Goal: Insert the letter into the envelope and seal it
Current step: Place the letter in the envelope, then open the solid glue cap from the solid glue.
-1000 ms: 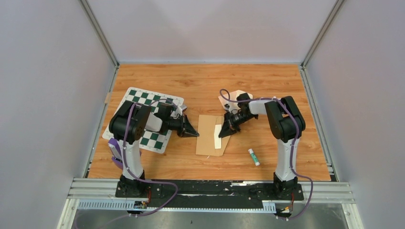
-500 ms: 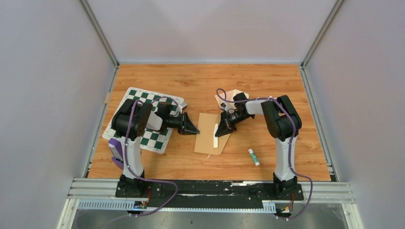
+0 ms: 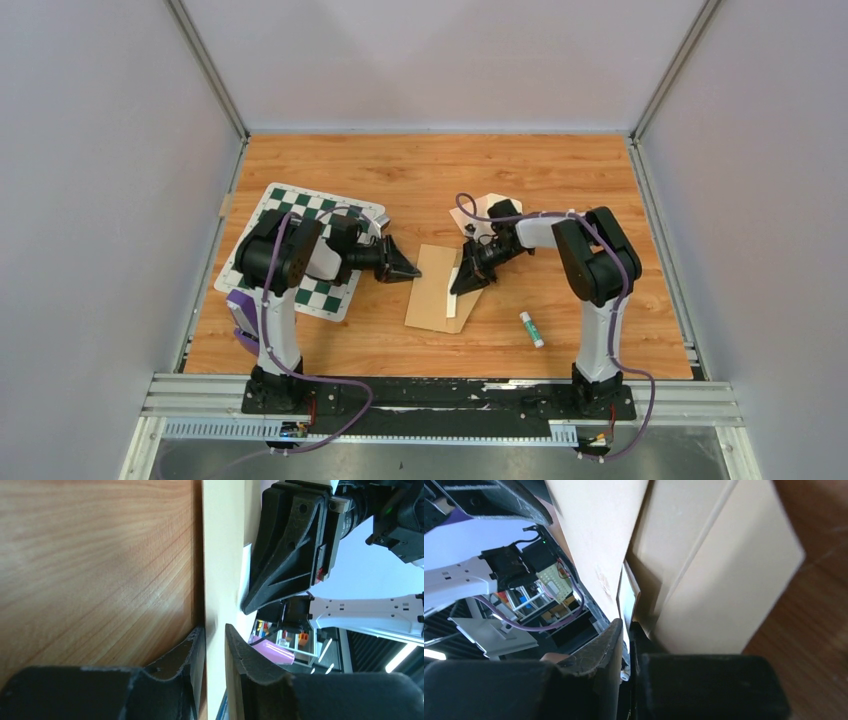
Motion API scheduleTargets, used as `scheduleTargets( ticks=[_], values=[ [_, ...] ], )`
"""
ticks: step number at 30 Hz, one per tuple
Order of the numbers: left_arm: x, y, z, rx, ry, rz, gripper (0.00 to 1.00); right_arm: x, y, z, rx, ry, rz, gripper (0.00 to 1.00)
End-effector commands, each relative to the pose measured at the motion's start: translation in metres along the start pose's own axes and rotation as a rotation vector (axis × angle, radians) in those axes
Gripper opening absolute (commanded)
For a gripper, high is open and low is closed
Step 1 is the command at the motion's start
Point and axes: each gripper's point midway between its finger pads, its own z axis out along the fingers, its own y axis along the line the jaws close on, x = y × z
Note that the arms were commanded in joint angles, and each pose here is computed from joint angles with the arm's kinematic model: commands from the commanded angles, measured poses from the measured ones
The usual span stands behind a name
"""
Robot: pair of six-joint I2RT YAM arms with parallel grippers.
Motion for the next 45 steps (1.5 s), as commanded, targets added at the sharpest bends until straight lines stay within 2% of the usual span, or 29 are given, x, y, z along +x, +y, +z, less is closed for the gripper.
scheduleTargets(
  ticks=[1,3,5,7,10,12,16,18,24,25,27,28,31,32,34,36,39,41,45],
  values=[
    [0.04,0.065,0.001,-0.253,0.014,-0.275,0.33,0.005,-0.004,0.003,0.082,0.051,0.178,0.14],
    [0.036,0.056,-0.002,-0.269,0.025,-0.228,0.44,-0.001,0.012,-0.012,0.089,0.034,0.11,0.25],
    [0.03,0.047,-0.011,-0.303,0.015,-0.19,0.6,-0.002,0.024,-0.03,0.117,0.01,0.043,0.33],
    [0.029,0.043,-0.025,-0.364,0.016,-0.194,0.67,0.003,0.027,-0.044,0.161,-0.011,-0.02,0.39],
    [0.019,0.036,-0.04,-0.437,0.015,-0.12,0.69,0.003,0.02,-0.066,0.232,-0.046,-0.093,0.43],
    [0.012,0.03,-0.049,-0.473,0.018,-0.081,0.69,-0.01,0.022,-0.087,0.257,-0.106,-0.135,0.43],
    [-0.008,0.009,-0.059,-0.508,-0.013,0.025,0.69,-0.042,0.032,-0.119,0.333,-0.217,-0.268,0.54],
    [-0.02,-0.005,-0.063,-0.511,-0.035,0.076,0.68,-0.052,0.031,-0.129,0.373,-0.247,-0.323,0.56],
    [-0.075,-0.067,-0.084,-0.542,-0.14,0.395,0.68,-0.059,0.014,-0.193,0.571,-0.452,-0.413,0.58],
    [-0.088,-0.084,-0.093,-0.559,-0.184,0.478,0.68,-0.049,0.008,-0.207,0.614,-0.491,-0.409,0.65],
    [-0.108,-0.113,-0.109,-0.586,-0.28,0.593,0.68,-0.033,-0.02,-0.231,0.751,-0.553,-0.351,0.97],
    [-0.119,-0.13,-0.114,-0.582,-0.333,0.648,0.68,-0.024,-0.035,-0.242,0.805,-0.573,-0.303,0.99],
    [-0.141,-0.17,-0.139,-0.612,-0.502,0.78,0.73,0.002,-0.048,-0.233,0.706,-0.493,-0.355,0.99],
    [-0.148,-0.178,-0.144,-0.62,-0.544,0.797,0.83,0.01,-0.046,-0.225,0.658,-0.46,-0.414,0.96],
    [-0.159,-0.178,-0.152,-0.661,-0.615,0.74,0.94,0.025,-0.038,-0.207,0.562,-0.404,-0.531,0.81],
    [-0.162,-0.172,-0.152,-0.677,-0.619,0.72,0.98,0.034,-0.033,-0.195,0.496,-0.354,-0.613,0.7],
    [-0.155,-0.174,-0.139,-0.616,-0.539,0.752,0.97,0.042,-0.042,-0.177,0.522,-0.257,-0.67,0.67],
    [-0.151,-0.174,-0.132,-0.582,-0.498,0.746,0.93,0.044,-0.045,-0.171,0.527,-0.23,-0.68,0.6],
    [-0.148,-0.175,-0.128,-0.553,-0.507,0.708,0.9,0.041,-0.054,-0.163,0.563,-0.204,-0.659,0.55]
  ],
)
